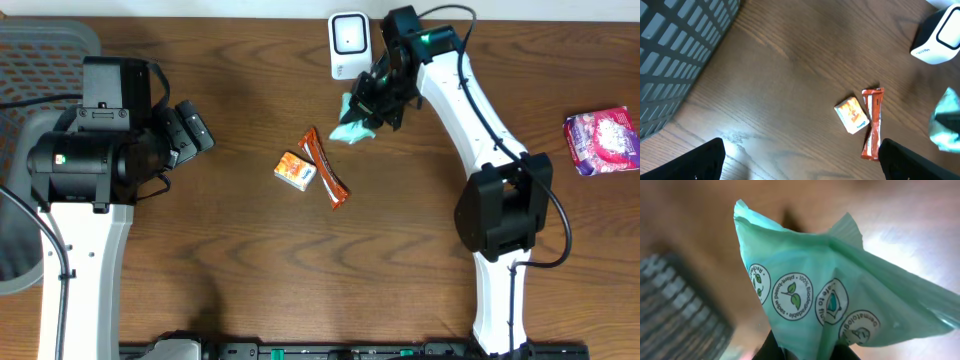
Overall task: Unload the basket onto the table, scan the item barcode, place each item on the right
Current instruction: 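Hold the mint-green packet up in front of the scanner, then carry the mint-green packet to the far right and lower it, then release the mint-green packet and move the right gripper back to center, then lower the right gripper onto the red-orange packet and grasp it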
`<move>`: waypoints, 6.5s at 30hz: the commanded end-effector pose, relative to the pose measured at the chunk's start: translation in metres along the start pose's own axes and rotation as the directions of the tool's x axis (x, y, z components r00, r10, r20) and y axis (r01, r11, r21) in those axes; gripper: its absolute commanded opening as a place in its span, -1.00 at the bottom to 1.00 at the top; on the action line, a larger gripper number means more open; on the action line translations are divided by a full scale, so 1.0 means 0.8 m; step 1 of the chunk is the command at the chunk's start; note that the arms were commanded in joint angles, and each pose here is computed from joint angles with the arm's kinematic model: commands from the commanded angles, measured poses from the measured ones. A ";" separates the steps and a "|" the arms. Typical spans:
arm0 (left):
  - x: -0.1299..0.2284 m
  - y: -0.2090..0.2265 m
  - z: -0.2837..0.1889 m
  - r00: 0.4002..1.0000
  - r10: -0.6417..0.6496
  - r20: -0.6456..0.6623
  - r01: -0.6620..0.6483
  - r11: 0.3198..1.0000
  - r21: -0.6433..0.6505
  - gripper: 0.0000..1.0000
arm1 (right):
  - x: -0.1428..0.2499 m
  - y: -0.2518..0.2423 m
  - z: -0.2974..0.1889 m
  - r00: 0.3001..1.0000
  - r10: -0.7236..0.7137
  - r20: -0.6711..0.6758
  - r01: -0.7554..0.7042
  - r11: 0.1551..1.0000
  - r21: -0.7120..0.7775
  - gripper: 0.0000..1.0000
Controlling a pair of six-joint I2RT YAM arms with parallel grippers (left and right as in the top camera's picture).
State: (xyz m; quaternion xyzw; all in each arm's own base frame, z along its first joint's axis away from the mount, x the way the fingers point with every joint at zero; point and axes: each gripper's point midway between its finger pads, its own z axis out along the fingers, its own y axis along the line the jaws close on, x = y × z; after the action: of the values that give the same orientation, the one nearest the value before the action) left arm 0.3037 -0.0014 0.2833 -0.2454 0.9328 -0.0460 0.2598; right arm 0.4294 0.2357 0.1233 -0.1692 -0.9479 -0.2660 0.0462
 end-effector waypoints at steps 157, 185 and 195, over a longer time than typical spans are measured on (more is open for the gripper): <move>-0.002 0.003 0.001 1.000 0.011 0.004 -0.011 1.000 -0.015 0.95 | -0.010 -0.048 0.005 0.714 -0.695 -0.085 0.698 0.716 0.015 0.57; -0.002 0.003 0.001 1.000 0.011 0.004 -0.011 1.000 -0.015 0.96 | 0.071 -0.035 0.129 0.692 -0.698 -0.183 0.709 0.705 -0.007 -0.60; -0.002 0.003 0.001 1.000 0.011 0.004 -0.011 1.000 -0.015 0.96 | 0.080 -0.043 0.142 0.672 -0.711 -0.208 0.731 0.681 0.037 -0.37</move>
State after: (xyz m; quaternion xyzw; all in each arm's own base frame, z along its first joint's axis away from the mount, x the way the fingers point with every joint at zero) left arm 0.3039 -0.0014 0.2831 -0.2454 0.9329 -0.0459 0.2594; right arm 0.3643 0.2839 0.0178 0.2342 -0.9422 -0.2368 0.0371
